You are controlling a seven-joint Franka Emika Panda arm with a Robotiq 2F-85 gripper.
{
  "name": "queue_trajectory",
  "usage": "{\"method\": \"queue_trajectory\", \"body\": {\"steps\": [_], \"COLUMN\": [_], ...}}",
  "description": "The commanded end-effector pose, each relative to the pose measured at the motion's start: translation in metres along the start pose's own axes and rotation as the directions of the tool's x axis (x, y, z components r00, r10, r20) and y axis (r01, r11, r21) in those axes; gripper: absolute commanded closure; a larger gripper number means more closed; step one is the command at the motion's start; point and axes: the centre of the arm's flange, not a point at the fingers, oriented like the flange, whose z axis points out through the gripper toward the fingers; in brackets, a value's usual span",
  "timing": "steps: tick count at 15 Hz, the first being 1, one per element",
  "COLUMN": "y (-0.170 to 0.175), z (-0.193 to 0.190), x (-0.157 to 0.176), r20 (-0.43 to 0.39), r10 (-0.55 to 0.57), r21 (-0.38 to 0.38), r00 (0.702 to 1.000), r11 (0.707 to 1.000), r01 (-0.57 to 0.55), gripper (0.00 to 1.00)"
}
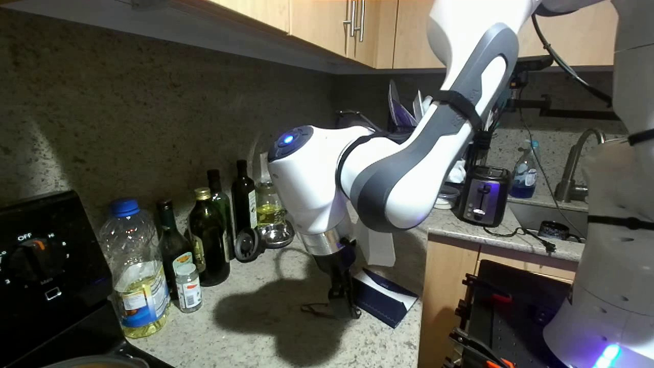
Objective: Pick up the specks and put them in the box storage
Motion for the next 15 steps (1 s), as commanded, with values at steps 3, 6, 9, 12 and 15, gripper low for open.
{"method": "queue_trajectory", "body": {"steps": [3, 6, 9, 12, 15], "y": [0.006, 0.016, 0.024, 0.03, 0.03], "z": [0.018, 0.027, 0.033, 0.039, 0.043], "x": [0.033, 0.045, 0.053, 0.057, 0.061], "r20": [0.021, 0.032, 0.04, 0.047, 0.053], "r10": [-0.021, -0.035, -0.043, -0.05, -0.049], "r21": [0.009, 0.017, 0.024, 0.028, 0.031], "r00": [1.0, 0.999, 0.998, 0.998, 0.997], "r11": [1.0, 0.999, 0.999, 0.998, 0.998], "r01": [0.021, 0.035, 0.042, 0.048, 0.047], "gripper": [0.0, 0.01, 0.17, 0.34, 0.39]}}
